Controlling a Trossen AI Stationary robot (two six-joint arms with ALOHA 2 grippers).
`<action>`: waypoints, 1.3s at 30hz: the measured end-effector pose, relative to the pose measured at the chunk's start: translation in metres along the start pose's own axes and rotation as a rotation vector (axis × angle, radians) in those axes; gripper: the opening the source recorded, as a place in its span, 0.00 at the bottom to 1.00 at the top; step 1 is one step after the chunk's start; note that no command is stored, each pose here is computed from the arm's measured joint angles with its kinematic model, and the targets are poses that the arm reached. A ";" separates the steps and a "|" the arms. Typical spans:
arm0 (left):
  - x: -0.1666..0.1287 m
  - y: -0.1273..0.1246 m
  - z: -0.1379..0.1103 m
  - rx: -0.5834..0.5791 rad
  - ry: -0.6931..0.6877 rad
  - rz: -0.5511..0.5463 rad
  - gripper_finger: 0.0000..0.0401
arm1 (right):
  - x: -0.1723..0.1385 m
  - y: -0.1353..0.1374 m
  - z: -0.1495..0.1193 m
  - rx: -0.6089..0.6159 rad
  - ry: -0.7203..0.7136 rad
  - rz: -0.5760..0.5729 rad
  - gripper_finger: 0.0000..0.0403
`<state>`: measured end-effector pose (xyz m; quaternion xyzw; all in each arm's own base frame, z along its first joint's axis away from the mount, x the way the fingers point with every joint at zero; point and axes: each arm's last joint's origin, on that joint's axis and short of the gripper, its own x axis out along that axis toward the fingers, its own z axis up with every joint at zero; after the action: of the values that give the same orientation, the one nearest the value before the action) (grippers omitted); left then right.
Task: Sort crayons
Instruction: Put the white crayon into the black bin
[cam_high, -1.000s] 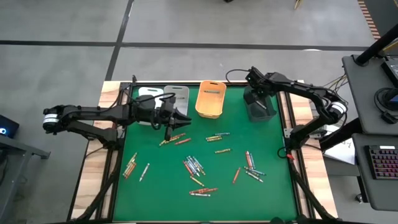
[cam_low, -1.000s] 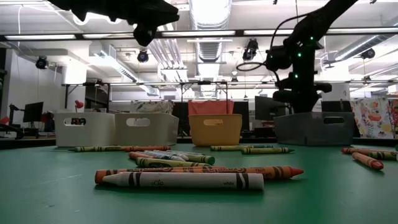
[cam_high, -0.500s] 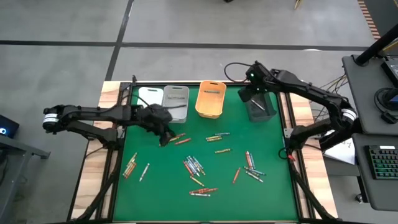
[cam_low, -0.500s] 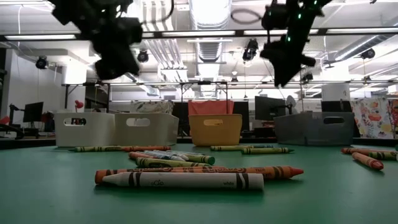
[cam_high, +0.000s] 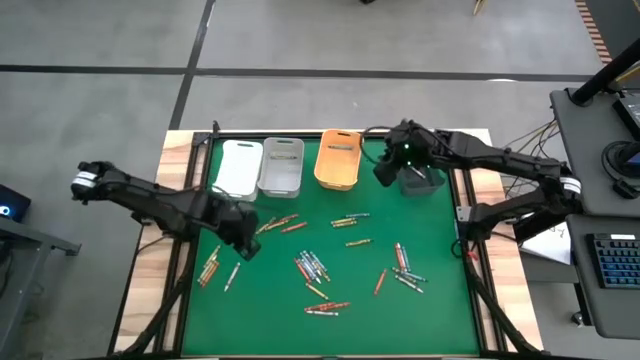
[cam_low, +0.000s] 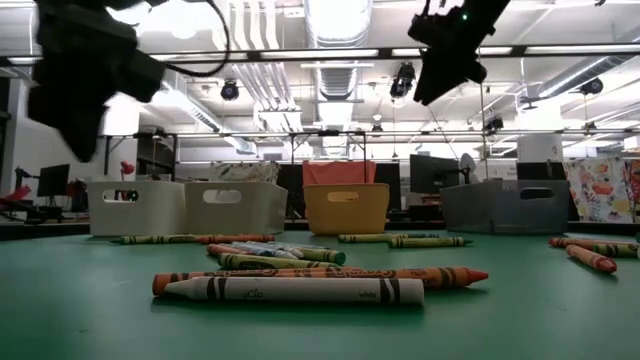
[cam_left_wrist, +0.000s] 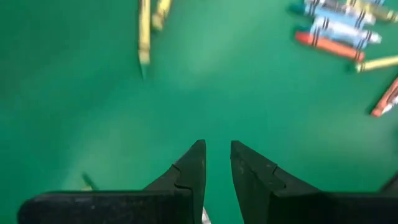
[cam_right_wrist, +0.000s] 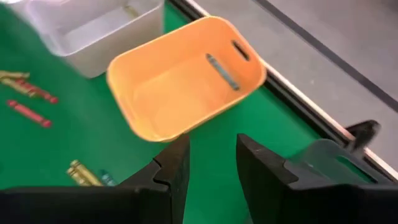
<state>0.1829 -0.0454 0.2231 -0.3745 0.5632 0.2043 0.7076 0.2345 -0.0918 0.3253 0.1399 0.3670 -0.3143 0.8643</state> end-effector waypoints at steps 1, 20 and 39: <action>0.000 -0.002 -0.006 -0.012 0.012 0.004 0.14 | 0.000 0.003 -0.001 -0.008 0.001 0.008 0.29; 0.046 -0.026 -0.055 -0.158 0.157 0.224 0.14 | -0.008 0.042 -0.006 -0.084 -0.084 0.144 0.29; 0.081 -0.038 -0.064 -0.103 0.143 0.394 0.18 | -0.007 0.048 -0.010 -0.050 -0.078 0.161 0.29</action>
<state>0.1919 -0.1288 0.1518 -0.3064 0.6630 0.3404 0.5921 0.2558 -0.0474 0.3242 0.1351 0.3286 -0.2399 0.9034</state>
